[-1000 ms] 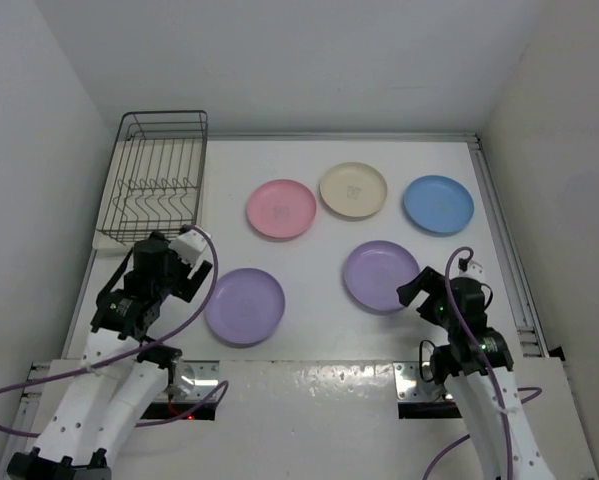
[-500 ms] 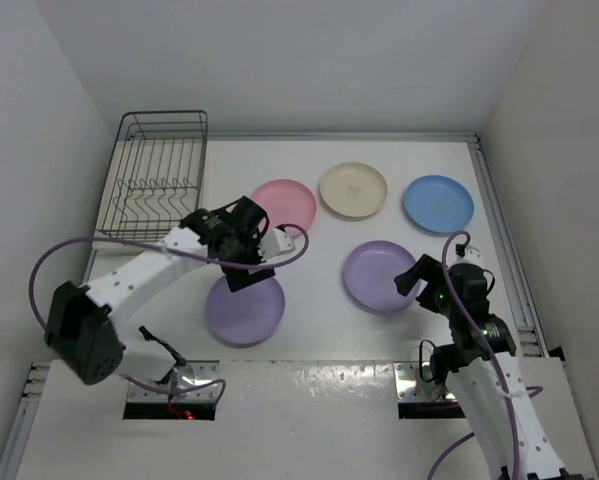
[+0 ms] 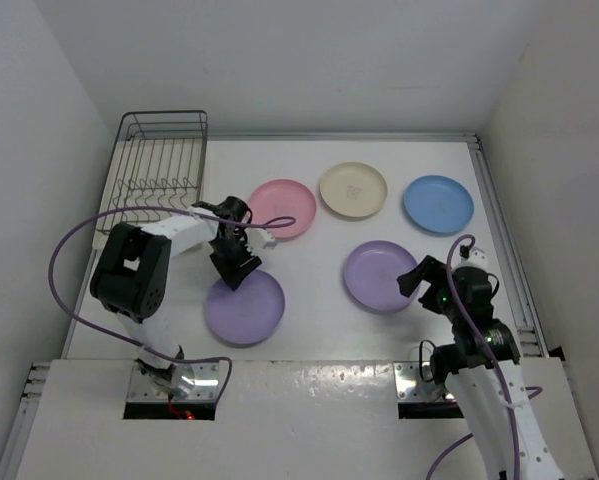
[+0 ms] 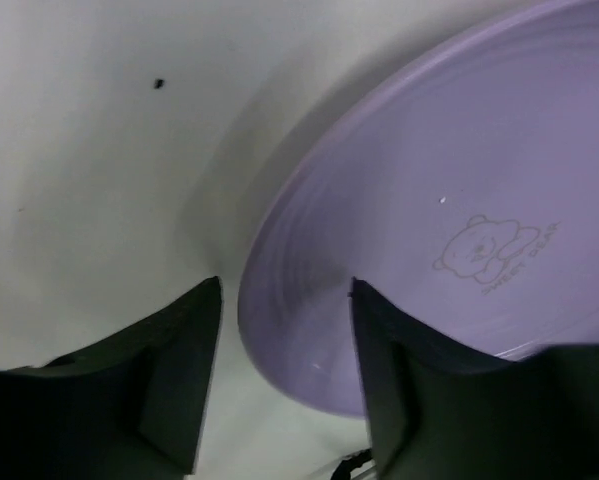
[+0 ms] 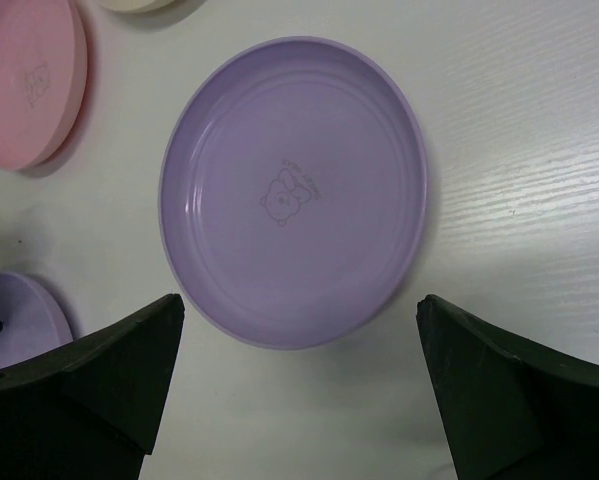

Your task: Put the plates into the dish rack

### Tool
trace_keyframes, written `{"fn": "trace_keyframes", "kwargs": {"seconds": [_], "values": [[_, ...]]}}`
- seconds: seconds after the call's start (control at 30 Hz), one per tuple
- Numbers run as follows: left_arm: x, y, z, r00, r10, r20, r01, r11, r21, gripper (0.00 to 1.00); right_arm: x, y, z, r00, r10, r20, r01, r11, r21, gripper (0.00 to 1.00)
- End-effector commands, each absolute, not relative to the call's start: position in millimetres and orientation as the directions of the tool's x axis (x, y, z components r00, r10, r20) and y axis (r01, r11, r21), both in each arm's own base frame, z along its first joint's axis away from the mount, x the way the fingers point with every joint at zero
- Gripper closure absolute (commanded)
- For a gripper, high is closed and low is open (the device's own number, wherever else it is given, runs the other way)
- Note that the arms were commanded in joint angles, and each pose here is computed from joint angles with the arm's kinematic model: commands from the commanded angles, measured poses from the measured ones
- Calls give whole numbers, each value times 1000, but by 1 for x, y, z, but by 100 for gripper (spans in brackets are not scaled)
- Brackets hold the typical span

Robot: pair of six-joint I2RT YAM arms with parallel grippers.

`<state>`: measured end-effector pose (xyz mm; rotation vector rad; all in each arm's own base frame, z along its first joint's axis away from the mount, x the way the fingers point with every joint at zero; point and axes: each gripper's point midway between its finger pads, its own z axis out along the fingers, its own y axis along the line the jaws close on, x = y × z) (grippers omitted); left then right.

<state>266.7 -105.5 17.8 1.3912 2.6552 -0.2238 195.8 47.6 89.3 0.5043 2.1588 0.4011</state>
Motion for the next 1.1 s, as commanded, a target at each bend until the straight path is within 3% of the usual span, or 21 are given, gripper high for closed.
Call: {"fn": "trace_keyframes", "kwargs": {"seconds": [0.0,0.03,0.17,0.2,0.23,0.3,0.57,0.67,0.73,0.8,0.87,1.07], "values": [[269,-109,7,-603,764,-228,797,590,-131,44,199,48,99,-522,501,-690,204,859,469,0],[274,-109,10,-607,756,-244,793,594,-132,49,199,48,100,-522,498,-692,203,861,467,0],[273,-109,11,-632,734,-249,773,617,-145,82,199,45,100,-521,493,-697,213,866,453,0],[275,-110,16,-641,722,-260,765,628,-140,97,199,45,100,-523,493,-695,215,866,452,0],[278,-110,24,-659,704,-263,747,652,-126,100,200,45,101,-518,494,-699,215,866,452,0],[297,-109,50,-672,676,-302,722,689,-66,100,200,45,101,-522,492,-697,213,866,452,0],[361,-90,254,-586,437,-682,503,856,117,100,205,48,98,-526,511,-680,226,854,468,0],[381,-35,335,-500,286,-818,209,956,206,100,207,49,99,-535,507,-676,222,856,466,0],[380,29,378,-455,198,-868,-105,956,273,100,207,49,100,-534,501,-681,215,860,463,0],[376,74,405,-379,106,-919,-371,893,256,100,207,49,98,-538,501,-678,221,860,460,0],[353,128,427,-327,72,-942,-625,731,272,100,207,48,97,-535,504,-679,222,858,462,0],[312,200,434,-291,43,-956,-873,395,284,100,204,45,87,-525,512,-680,238,855,460,0]]}}
